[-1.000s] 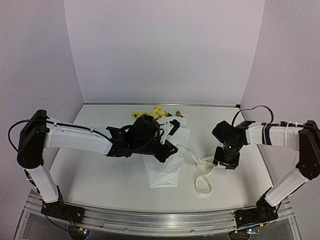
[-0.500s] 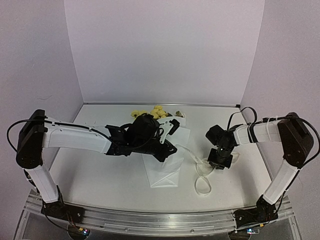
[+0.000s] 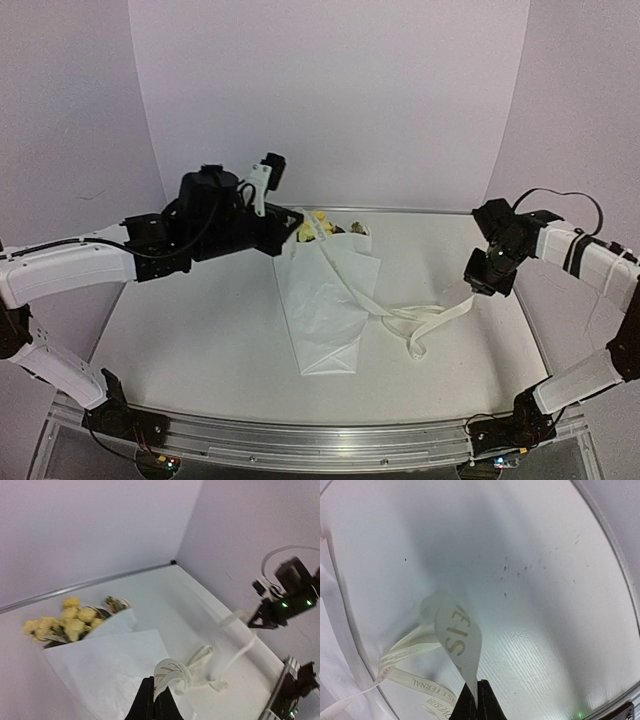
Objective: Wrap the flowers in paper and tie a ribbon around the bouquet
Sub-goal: Straighten the ribbon at the center of the board.
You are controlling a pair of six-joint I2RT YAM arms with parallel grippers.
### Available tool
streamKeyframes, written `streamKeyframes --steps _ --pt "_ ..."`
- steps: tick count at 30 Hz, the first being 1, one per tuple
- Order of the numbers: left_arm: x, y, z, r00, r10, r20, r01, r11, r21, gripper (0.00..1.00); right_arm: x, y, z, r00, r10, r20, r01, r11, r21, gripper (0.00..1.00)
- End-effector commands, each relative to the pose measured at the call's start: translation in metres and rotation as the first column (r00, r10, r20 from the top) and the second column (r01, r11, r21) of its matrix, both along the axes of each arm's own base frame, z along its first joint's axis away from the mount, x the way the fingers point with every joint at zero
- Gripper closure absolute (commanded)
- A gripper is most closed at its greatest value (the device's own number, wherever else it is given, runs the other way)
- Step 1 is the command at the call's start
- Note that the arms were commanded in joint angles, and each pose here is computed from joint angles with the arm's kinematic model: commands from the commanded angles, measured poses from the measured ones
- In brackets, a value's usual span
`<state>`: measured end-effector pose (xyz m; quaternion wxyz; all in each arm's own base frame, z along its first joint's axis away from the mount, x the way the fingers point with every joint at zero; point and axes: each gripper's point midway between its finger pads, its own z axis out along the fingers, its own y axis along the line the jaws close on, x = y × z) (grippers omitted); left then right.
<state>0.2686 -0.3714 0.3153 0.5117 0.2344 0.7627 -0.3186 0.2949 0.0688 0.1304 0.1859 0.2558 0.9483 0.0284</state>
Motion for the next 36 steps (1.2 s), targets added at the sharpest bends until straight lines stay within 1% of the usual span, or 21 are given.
streamKeyframes --steps 1,5,8,11,13,17,22,24,25,27,29,33,36 --pt "0.034 0.080 0.032 0.961 0.277 0.011 -0.275 0.959 -0.072 1.00 -0.024 -0.046 0.033 0.999 -0.029 -0.029 0.026 0.994 -0.105 1.00" --pt "0.040 0.130 0.053 0.901 0.433 0.035 -0.428 0.898 -0.106 1.00 -0.028 -0.071 0.062 0.995 -0.092 0.029 0.094 0.990 -0.107 1.00" --pt "0.046 0.167 0.058 0.828 0.560 0.021 -0.555 0.825 -0.108 1.00 -0.026 -0.081 0.092 0.994 -0.078 0.075 0.088 0.986 -0.140 1.00" --pt "0.052 0.208 0.050 0.724 0.689 -0.030 -0.689 0.720 -0.085 1.00 -0.028 -0.089 0.114 0.994 -0.058 0.092 0.075 0.979 -0.192 1.00" --pt "0.052 0.240 0.044 0.635 0.769 -0.072 -0.772 0.631 -0.076 1.00 -0.031 -0.095 0.127 0.992 -0.058 0.114 0.082 0.972 -0.222 1.00" --pt "0.036 0.290 0.040 0.484 0.870 -0.094 -0.875 0.480 -0.068 1.00 -0.040 -0.111 0.146 0.989 -0.069 0.130 0.105 0.950 -0.293 1.00" --pt "0.009 0.335 0.032 0.319 0.944 -0.085 -0.948 0.318 -0.024 1.00 -0.055 -0.127 0.164 0.984 -0.108 0.139 0.148 0.935 -0.321 1.00" --pt "-0.003 0.352 0.024 0.244 0.966 -0.084 -0.970 0.244 -0.002 1.00 -0.062 -0.131 0.170 0.982 -0.121 0.146 0.163 0.932 -0.324 1.00" --pt "-0.010 0.360 0.023 0.207 0.974 -0.093 -0.978 0.207 -0.013 1.00 -0.064 -0.132 0.173 0.981 -0.123 0.151 0.167 0.930 -0.326 1.00" --pt "-0.024 0.375 0.016 0.158 0.983 -0.091 -0.987 0.158 -0.002 1.00 -0.070 -0.135 0.177 0.981 -0.125 0.146 0.168 0.927 -0.336 1.00" --pt "-0.036 0.387 0.011 0.110 0.988 -0.104 -0.994 0.109 -0.018 1.00 -0.073 -0.136 0.178 0.984 -0.124 0.130 0.161 0.926 -0.340 1.00" --pt "-0.051 0.402 -0.009 0.061 0.990 -0.130 -0.997 0.055 -0.047 1.00 -0.081 -0.136 0.163 0.989 -0.134 0.062 0.148 0.926 -0.347 1.00" --pt "-0.064 0.415 -0.026 -0.006 0.992 -0.126 -0.999 -0.012 -0.046 1.00 -0.088 -0.144 0.149 0.985 -0.174 0.018 0.169 0.918 -0.358 1.00"
